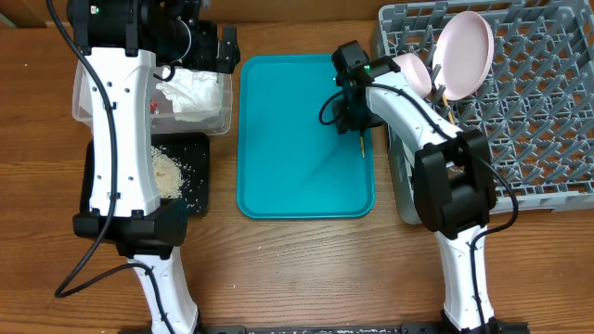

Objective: Sort waste into correct bins and load items into the dishwasher
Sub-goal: 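Grasp the remaining chopstick on the teal tray with the right gripper, then carry the second chopstick into the rack beside the first and release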

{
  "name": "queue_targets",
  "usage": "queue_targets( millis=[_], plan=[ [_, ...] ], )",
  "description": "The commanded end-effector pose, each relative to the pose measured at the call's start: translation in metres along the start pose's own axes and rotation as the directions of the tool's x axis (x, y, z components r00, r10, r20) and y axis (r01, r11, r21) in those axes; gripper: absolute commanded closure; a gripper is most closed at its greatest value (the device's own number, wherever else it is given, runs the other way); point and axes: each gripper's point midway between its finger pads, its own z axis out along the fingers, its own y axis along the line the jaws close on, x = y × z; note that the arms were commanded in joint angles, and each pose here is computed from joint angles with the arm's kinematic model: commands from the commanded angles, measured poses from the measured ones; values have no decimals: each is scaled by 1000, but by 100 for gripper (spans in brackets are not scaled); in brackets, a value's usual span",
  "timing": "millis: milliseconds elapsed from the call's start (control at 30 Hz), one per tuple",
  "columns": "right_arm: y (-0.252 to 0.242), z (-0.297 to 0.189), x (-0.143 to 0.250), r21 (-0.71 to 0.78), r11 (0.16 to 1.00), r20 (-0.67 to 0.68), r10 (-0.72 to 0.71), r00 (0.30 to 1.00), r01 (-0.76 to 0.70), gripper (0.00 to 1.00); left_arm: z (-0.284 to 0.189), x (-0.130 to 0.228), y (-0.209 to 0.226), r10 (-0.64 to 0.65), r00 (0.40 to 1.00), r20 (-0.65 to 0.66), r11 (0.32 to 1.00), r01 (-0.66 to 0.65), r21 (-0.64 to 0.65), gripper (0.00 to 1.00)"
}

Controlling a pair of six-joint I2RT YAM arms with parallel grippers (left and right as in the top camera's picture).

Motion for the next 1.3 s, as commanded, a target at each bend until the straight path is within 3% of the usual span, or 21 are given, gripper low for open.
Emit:
queue_targets(
  millis=[0, 200, 467, 567, 767, 933, 1033, 1267],
  plan=[
    [4, 12, 5, -3, 1000, -33, -6, 999, 6, 47, -11, -4, -6, 10, 999, 33, 1000, -10, -1, 0],
    [5, 14, 8, -10, 1000, -47, -3, 999, 3, 49, -11, -4, -6, 10, 999, 33, 1000, -10, -1, 0],
    [14, 13, 20, -67, 998, -99, 8, 995, -14, 76, -11, -4, -6, 10, 999, 33, 1000, -10, -1, 0],
    [14, 12, 23, -63, 998, -112, 15, 994, -23, 94, -11, -4, -6, 10, 999, 33, 1000, -10, -1, 0],
    [14, 6, 23, -62, 997, -113, 31, 993, -39, 96, -11, -4, -6, 10, 999, 33, 1000, -10, -1, 0],
    [13, -56, 8, -75, 996, -53, 44, 998, -48, 96, -11, -4, -6, 10, 999, 33, 1000, -10, -1, 0],
    [8, -117, -6, -91, 995, 40, 51, 998, -47, 96, -11, -4, -6, 10, 999, 33, 1000, -10, -1, 0],
    [-53, -237, 10, 30, 990, 221, 126, 967, -136, 96, -11, -4, -6, 10, 999, 33, 1000, -10, -1, 0]
  ],
)
